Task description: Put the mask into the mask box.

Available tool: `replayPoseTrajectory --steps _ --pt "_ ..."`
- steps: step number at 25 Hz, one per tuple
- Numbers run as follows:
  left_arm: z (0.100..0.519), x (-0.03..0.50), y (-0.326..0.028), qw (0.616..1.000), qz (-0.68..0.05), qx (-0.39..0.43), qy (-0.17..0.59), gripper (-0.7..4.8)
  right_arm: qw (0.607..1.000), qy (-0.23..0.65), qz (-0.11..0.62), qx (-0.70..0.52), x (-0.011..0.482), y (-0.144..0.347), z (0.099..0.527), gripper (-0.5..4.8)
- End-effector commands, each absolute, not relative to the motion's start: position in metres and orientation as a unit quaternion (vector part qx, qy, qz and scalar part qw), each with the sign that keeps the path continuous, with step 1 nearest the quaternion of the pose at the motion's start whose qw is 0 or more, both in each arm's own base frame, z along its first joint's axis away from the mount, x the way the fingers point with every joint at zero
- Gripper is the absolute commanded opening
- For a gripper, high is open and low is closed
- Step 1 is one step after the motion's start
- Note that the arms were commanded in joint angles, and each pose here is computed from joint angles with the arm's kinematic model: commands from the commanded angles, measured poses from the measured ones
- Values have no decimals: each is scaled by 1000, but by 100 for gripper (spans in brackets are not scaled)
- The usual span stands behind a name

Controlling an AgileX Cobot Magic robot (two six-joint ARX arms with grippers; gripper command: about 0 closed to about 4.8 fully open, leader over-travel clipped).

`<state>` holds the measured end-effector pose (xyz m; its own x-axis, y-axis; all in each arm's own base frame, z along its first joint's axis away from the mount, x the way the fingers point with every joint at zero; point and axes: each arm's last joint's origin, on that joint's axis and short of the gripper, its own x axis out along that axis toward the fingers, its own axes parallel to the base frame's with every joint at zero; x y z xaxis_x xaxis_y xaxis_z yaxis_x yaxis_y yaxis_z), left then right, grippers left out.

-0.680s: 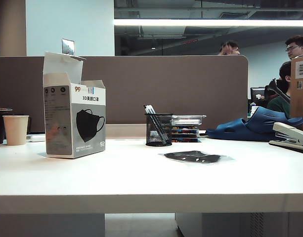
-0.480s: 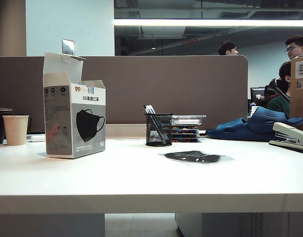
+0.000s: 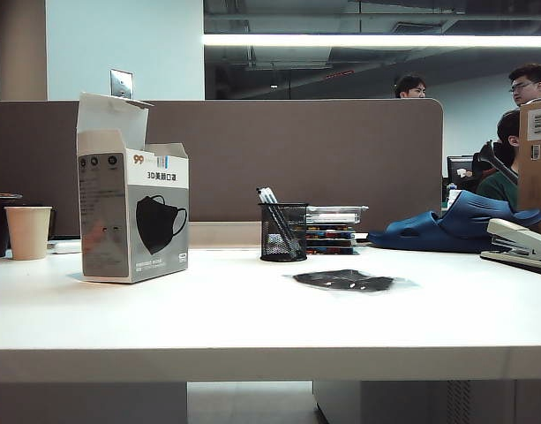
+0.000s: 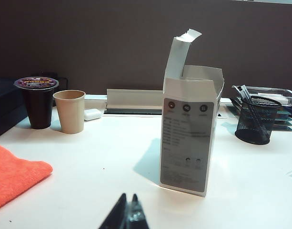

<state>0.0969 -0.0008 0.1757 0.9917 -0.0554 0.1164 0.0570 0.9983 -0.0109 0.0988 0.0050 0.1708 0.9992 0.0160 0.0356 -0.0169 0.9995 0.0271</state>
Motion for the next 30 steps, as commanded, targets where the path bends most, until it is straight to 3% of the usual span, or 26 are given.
replayPoseTrajectory --steps 1,10,15,23,30 --pt "183 95 -1 996 -39 -6 -74 -6 999 -45 9 16 97 5 182 -5" --pt "193 92 -6 988 -126 0 -89 -6 998 -54 15 16 89 5 210 -5" --pt "222 82 -7 986 -138 -5 -95 -6 998 -46 35 15 76 5 240 -5" --pt "253 60 -12 975 -216 -7 -42 -6 999 11 37 13 43 3 283 -5" --pt "253 53 -12 975 -222 -19 14 -6 993 86 82 14 50 6 302 -5"
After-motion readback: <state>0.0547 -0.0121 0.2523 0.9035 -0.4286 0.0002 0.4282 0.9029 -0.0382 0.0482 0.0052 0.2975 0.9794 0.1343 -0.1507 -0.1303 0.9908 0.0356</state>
